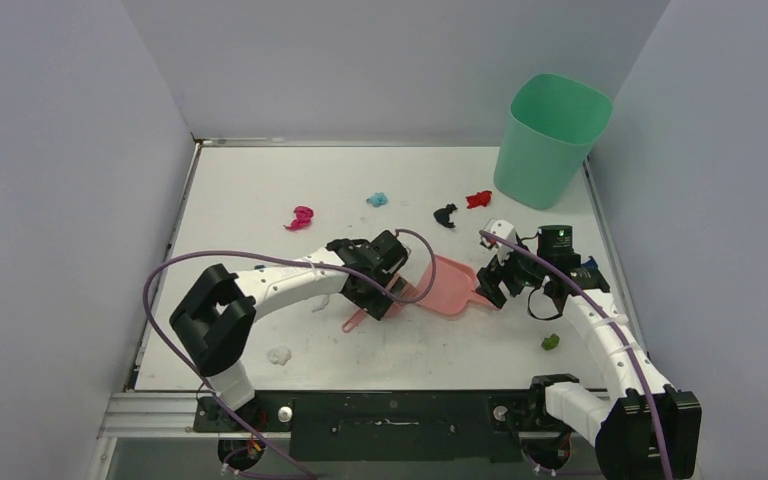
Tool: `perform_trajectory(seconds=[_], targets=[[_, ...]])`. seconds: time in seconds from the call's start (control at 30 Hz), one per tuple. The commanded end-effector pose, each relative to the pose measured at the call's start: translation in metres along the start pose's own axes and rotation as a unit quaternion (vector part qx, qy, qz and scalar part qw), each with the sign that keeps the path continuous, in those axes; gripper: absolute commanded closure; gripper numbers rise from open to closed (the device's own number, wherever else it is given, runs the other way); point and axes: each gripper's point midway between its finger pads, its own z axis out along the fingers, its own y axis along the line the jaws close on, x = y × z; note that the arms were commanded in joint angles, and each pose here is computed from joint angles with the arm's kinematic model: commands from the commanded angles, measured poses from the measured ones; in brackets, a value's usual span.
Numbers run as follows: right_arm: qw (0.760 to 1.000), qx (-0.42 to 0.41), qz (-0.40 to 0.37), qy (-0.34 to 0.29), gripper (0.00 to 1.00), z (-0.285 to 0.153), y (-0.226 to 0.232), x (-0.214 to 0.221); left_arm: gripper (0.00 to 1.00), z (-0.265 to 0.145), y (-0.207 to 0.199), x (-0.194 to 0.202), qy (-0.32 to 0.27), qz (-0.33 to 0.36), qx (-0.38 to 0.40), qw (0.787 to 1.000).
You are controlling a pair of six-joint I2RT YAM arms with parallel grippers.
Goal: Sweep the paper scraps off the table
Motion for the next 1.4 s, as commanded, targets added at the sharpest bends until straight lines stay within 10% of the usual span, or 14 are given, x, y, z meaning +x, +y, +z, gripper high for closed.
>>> perform_trajectory(seconds=[0.0,1.37], targets=[[1.0,-0.003,-0.013,-0.017,0.23,0.0,-0.001,-0.01,0.22,0.013,0.0,0.01,0.032,-0.011,-0.013,0.999],[0.999,-0.01,-0.006,-0.036,0.24,-0.002,0.003,-0.019,0.98,0.038,-0.008,0.036,0.03,-0.046,-0.002,0.998]])
